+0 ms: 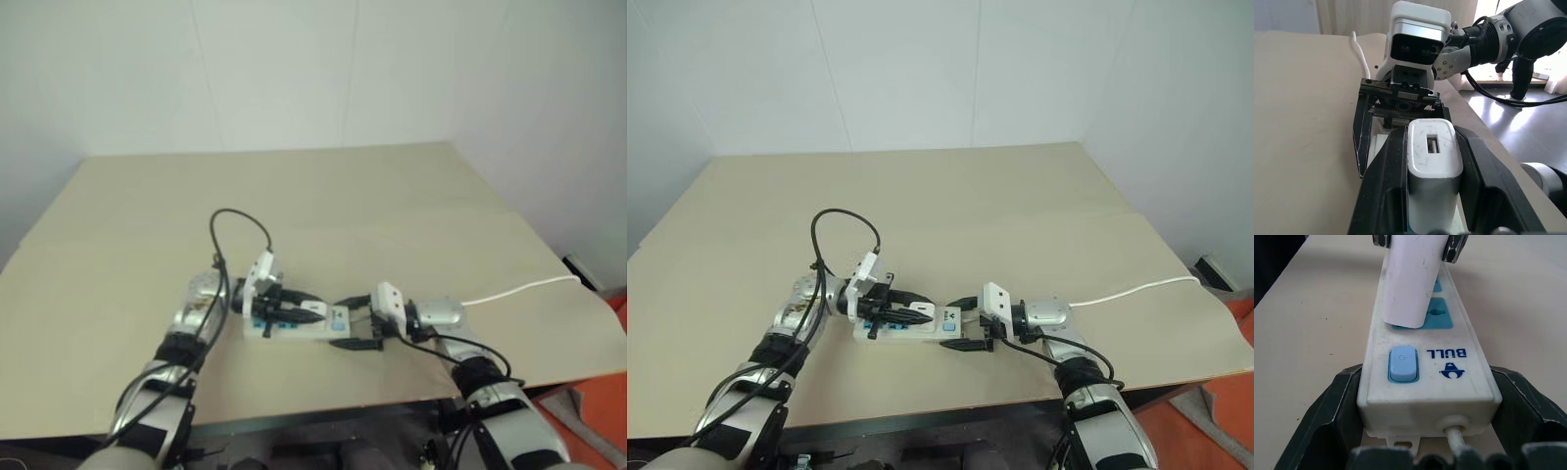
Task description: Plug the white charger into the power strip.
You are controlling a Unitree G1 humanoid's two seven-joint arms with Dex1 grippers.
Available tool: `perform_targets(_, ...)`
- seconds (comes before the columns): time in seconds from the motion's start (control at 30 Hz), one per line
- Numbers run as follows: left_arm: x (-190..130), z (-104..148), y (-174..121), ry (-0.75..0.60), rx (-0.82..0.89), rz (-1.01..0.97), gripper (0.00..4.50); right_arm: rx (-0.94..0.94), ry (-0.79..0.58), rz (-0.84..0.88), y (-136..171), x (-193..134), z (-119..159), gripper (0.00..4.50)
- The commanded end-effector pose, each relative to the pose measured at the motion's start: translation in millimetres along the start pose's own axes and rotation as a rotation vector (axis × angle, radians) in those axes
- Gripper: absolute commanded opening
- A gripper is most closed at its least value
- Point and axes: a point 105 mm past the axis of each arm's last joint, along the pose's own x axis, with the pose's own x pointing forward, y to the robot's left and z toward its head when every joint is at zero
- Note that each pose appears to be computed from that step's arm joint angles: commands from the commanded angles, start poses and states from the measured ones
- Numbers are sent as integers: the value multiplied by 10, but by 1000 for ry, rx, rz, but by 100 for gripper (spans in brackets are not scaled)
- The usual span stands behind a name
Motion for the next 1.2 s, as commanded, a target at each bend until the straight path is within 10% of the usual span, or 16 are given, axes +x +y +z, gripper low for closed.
perform_targets(0.03, -66, -281, -68, 84, -73, 11, 102, 40, 86, 39, 133, 14, -215, 339)
perform_targets(0.8, -97, -545, -146, 117, -162, 50, 102, 35, 97, 31, 132, 9, -231, 339)
perform_targets(1.2, -138, -384, -91, 91, -88, 65, 449, 38, 97, 27, 135, 15, -238, 339)
